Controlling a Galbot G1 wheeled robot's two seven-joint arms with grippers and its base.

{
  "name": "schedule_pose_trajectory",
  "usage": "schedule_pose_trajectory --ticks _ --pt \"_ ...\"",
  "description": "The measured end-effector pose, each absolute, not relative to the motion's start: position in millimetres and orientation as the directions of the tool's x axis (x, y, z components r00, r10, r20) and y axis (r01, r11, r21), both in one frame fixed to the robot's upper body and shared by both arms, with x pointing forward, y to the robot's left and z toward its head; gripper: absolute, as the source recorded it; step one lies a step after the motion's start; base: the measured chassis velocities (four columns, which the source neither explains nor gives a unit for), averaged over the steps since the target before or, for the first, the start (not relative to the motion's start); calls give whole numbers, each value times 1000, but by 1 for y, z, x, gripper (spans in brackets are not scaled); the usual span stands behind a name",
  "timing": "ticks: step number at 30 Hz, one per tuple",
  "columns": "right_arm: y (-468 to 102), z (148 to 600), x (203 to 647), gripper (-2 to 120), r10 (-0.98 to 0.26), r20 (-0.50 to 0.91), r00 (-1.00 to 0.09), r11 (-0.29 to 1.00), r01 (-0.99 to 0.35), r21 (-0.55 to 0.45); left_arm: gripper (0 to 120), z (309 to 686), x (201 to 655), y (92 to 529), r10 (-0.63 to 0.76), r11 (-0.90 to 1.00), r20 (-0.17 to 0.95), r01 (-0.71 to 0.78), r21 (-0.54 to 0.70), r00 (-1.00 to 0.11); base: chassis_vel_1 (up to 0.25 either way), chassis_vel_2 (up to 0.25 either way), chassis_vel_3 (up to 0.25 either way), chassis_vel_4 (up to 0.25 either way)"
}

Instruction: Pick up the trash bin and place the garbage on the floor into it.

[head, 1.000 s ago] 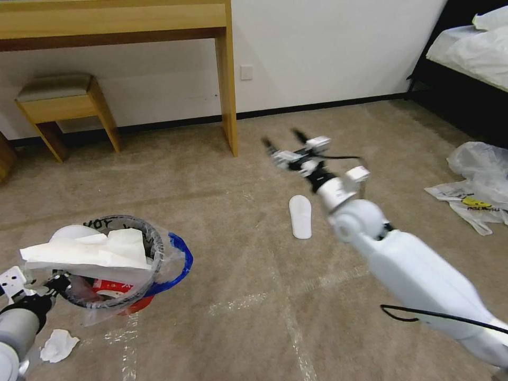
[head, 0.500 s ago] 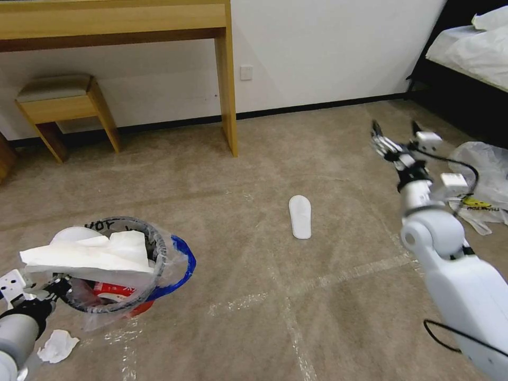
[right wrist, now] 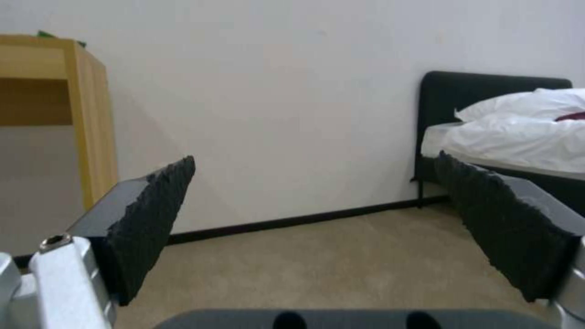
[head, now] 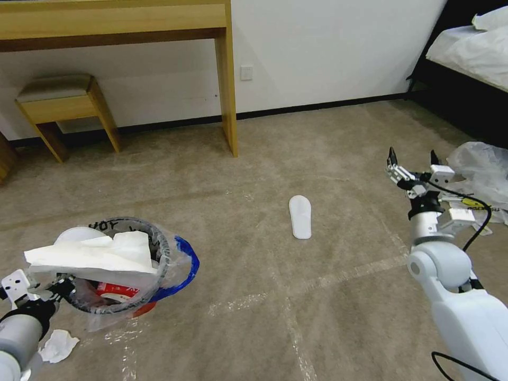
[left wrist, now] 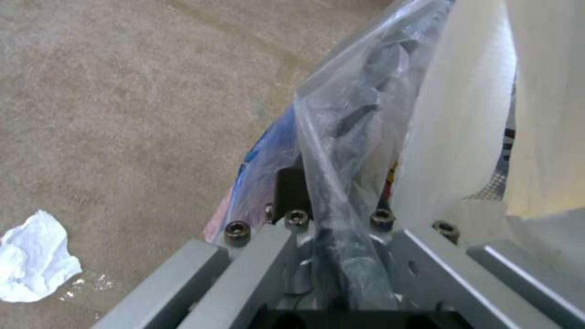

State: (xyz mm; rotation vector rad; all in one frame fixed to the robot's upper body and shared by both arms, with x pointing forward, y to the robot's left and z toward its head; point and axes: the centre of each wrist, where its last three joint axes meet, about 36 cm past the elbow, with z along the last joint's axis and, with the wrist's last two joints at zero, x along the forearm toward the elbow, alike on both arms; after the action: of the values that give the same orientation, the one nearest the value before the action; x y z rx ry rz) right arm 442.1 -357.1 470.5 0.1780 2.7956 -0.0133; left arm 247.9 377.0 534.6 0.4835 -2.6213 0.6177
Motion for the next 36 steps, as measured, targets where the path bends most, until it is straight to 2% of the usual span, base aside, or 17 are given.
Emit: schedule_pose_trajectory --ticks 20,36 --pt "-346 448 424 100 154 -308 -939 988 151 32 1 530 252 377 -227 842 460 -410 -350 -858 0 0 0 0" --pt "-340 451 435 100 133 -312 -941 991 127 40 1 531 251 380 -227 840 456 -410 -356 -860 0 0 0 0"
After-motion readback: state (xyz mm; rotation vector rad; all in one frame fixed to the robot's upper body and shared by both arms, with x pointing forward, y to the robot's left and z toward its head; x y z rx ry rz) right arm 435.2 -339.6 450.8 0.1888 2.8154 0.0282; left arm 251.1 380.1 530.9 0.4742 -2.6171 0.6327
